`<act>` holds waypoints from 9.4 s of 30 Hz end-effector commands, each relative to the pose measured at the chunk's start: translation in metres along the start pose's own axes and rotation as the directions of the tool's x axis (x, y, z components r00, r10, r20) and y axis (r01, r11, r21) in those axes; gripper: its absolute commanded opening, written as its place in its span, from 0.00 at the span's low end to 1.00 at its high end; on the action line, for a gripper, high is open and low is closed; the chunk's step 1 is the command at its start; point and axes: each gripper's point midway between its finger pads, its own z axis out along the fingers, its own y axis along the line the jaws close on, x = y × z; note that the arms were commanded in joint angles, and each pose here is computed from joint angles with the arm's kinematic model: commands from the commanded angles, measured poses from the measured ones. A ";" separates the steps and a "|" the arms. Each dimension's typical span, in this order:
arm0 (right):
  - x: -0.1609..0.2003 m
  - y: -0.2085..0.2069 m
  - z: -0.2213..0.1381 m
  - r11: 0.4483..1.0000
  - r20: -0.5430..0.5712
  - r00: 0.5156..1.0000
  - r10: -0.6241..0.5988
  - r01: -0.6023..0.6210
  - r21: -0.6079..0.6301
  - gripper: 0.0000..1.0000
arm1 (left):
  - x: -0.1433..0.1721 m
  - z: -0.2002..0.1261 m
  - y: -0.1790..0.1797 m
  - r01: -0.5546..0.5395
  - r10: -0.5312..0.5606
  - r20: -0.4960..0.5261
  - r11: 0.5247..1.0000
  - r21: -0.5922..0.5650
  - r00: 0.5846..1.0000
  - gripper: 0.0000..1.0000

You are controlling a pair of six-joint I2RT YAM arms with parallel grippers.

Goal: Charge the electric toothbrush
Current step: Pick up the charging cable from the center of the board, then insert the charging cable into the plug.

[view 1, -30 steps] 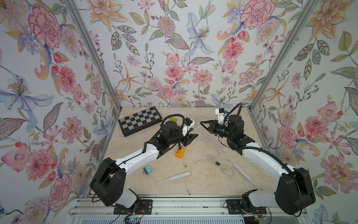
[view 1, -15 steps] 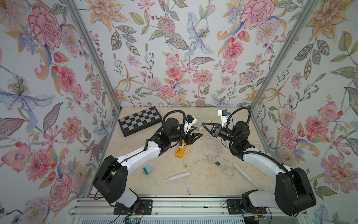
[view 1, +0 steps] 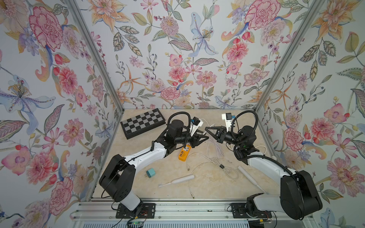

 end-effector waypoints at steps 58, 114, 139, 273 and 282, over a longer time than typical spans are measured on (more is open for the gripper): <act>-0.019 -0.042 0.004 0.890 0.031 0.959 0.283 -0.274 0.363 0.33 | -0.041 -0.057 0.067 -0.490 0.473 -0.220 0.583 -0.648 0.853 0.00; 0.013 -0.077 0.050 0.587 0.137 0.607 0.783 -0.793 0.165 0.05 | -0.025 -0.033 0.047 -0.825 0.645 -0.702 -0.192 -0.531 0.302 0.00; -0.024 -0.133 0.034 0.875 0.168 0.934 0.316 -0.355 0.328 0.00 | 0.031 -0.084 0.020 -0.509 0.434 -0.315 0.466 -0.723 0.844 0.61; 0.268 -0.199 0.012 0.834 -0.702 0.706 -0.088 0.438 0.336 0.00 | 0.170 -0.136 0.087 0.455 -0.497 0.188 0.496 -0.739 0.847 0.54; 0.217 -0.180 0.060 0.847 -0.620 0.762 -0.187 0.445 0.291 0.00 | 0.166 -0.131 0.090 0.456 -0.491 0.190 0.507 -0.732 0.850 0.55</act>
